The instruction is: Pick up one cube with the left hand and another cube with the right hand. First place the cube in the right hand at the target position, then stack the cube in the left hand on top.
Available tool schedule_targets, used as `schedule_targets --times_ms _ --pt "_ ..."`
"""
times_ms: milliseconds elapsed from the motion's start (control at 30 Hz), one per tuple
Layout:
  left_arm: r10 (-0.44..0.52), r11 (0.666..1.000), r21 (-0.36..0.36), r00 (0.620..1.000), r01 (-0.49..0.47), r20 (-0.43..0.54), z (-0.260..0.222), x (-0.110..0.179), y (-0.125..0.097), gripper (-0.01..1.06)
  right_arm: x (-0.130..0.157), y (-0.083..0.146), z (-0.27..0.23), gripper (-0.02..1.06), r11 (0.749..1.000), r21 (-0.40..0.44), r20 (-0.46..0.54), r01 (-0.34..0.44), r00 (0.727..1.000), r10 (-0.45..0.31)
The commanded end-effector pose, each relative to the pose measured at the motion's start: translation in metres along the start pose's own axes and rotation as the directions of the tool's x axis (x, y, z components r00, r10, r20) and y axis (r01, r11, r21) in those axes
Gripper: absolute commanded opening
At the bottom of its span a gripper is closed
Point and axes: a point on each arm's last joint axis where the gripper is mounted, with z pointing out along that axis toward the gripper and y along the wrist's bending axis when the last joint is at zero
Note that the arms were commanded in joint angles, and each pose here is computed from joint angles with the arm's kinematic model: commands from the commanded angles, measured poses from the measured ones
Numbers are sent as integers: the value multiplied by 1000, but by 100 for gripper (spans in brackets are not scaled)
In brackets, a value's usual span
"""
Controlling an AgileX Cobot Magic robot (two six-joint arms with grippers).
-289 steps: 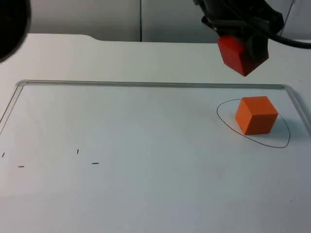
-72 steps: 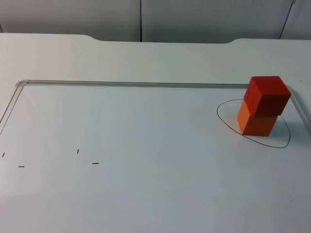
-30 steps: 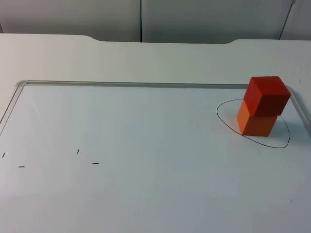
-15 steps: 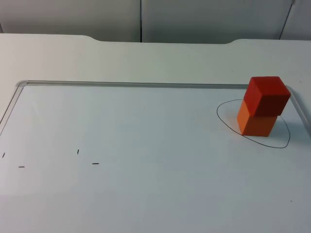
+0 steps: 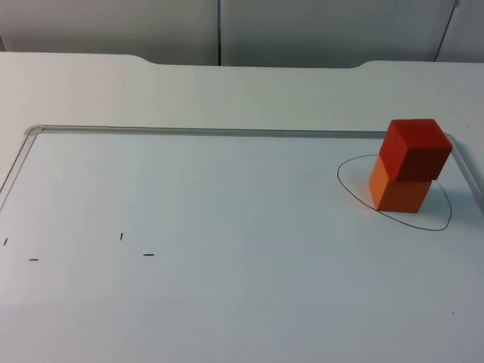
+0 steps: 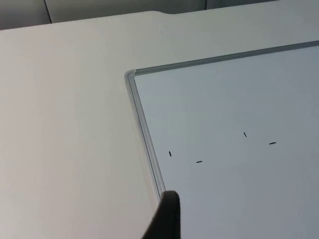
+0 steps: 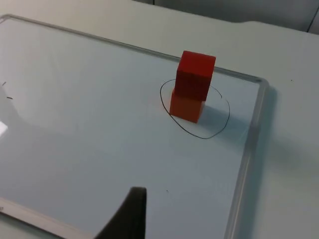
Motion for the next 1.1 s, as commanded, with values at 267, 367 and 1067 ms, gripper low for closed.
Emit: schedule_targets --times_ms 267,367,1067 --pt "-2 1000 1 1000 2 18 0 -1 0 76 1 0 2 105 1000 3 13 4 1000 -4" --pt "-2 1000 1 1000 2 18 0 -1 0 76 1 0 2 105 1000 3 13 4 1000 -4" --pt "29 999 32 999 -30 18 0 -1 -3 105 1 0 3 105 998 2 11 -59 998 59"
